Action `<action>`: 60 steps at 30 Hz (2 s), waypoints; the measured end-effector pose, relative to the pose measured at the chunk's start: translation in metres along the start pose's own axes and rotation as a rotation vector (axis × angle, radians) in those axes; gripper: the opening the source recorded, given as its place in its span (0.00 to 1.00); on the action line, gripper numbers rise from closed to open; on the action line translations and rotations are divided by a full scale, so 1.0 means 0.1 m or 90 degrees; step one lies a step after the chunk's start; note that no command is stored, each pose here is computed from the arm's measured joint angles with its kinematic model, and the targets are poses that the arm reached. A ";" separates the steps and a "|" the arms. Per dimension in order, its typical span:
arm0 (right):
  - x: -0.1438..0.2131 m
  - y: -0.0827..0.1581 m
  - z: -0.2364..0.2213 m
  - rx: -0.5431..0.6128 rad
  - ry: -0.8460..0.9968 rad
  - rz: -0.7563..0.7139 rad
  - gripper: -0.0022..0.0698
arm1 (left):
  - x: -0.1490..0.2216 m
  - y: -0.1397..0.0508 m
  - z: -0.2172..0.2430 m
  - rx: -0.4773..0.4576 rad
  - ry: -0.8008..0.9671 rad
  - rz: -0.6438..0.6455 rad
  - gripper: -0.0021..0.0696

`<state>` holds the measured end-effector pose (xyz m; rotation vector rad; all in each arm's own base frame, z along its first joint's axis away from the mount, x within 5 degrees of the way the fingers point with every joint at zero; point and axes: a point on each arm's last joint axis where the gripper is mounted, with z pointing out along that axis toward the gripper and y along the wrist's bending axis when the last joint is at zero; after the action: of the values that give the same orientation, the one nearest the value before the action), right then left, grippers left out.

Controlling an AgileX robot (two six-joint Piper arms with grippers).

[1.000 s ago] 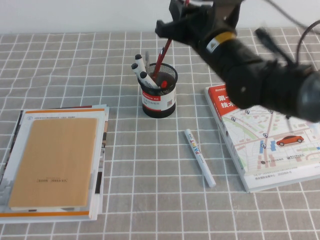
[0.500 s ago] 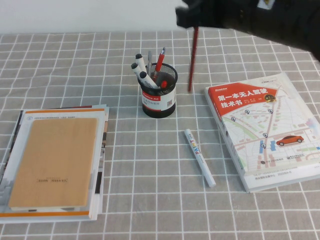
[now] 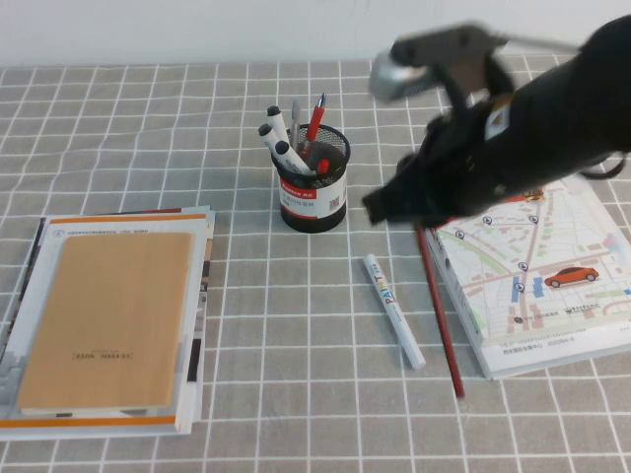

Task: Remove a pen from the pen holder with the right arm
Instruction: 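Take a marker out of the pen holder and lay it on the table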

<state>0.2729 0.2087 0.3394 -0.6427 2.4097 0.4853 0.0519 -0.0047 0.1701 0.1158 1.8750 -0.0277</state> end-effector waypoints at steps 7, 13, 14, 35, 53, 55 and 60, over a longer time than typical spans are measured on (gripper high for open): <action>0.13 -0.06 0.75 -0.014 0.113 0.055 0.02 | 0.00 0.00 0.00 0.000 0.000 0.000 0.02; 0.04 -0.10 1.27 -0.018 0.142 0.074 0.02 | 0.00 0.00 0.00 0.000 0.000 0.000 0.02; 0.02 -0.11 1.33 -0.018 0.143 0.074 0.02 | 0.00 0.00 0.00 0.000 0.000 0.000 0.02; -0.08 -0.35 1.95 0.003 0.107 0.097 0.01 | 0.00 0.00 0.00 0.000 0.000 0.000 0.02; -0.02 -0.37 2.06 0.005 0.113 0.100 0.35 | 0.00 0.00 0.00 0.000 0.000 0.000 0.02; -0.02 -0.38 2.06 0.007 0.113 0.098 0.38 | 0.00 0.00 0.00 0.000 0.000 0.000 0.02; -0.10 -0.35 1.84 0.015 0.107 0.075 0.39 | 0.00 0.00 0.00 0.000 0.000 0.000 0.02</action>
<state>0.3818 0.2707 0.1993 -0.5526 2.6190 0.4674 0.0519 -0.0047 0.1701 0.1158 1.8750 -0.0277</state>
